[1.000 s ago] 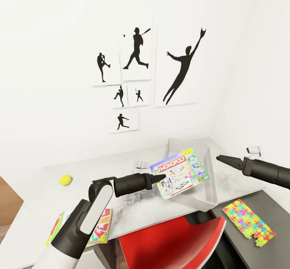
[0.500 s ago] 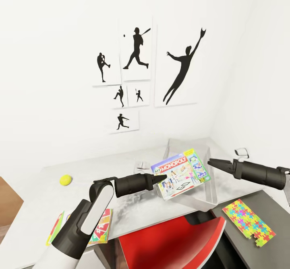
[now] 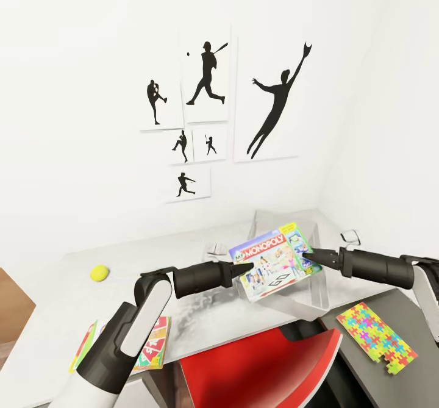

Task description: Put all the toys in the child's room - the three board games (two on the bed and one on the table), the two jigsaw puzzles on the table, and the tennis ball on the table - inside the toy box on the table in the child's room.

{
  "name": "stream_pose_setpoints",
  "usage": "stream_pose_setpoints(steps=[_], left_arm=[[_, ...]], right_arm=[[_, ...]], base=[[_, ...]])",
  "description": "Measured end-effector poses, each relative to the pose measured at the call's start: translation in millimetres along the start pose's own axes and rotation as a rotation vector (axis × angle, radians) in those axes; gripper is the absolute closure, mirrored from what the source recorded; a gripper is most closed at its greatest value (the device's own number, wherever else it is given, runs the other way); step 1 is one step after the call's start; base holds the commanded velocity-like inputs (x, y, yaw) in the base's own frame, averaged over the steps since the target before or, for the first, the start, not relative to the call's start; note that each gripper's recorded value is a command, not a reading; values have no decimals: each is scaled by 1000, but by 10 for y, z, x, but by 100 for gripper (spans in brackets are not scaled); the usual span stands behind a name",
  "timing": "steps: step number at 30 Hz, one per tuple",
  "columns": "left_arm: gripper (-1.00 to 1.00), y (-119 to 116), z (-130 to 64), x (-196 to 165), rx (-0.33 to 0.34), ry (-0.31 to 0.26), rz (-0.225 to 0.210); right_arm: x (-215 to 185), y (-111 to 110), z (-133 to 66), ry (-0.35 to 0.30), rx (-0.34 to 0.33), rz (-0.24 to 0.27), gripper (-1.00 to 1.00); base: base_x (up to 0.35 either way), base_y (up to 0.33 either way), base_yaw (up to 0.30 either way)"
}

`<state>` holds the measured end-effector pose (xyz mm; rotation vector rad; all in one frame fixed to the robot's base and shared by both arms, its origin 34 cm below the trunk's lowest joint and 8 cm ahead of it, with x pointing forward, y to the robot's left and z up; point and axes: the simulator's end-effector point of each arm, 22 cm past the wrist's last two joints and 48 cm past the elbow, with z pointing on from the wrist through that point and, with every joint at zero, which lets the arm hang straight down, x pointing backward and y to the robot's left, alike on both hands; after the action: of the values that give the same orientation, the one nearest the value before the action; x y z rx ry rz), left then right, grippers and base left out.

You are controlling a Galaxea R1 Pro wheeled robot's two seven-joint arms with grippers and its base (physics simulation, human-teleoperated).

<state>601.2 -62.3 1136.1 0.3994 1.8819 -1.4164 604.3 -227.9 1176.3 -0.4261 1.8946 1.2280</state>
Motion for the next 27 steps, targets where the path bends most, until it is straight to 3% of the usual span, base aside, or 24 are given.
stream_pose_setpoints(steps=[27], left_arm=[[100,-132,13,26,31,10,22]], right_arm=[[11,-66,-31,3,15,11,-100]], base=[[0,0,0]])
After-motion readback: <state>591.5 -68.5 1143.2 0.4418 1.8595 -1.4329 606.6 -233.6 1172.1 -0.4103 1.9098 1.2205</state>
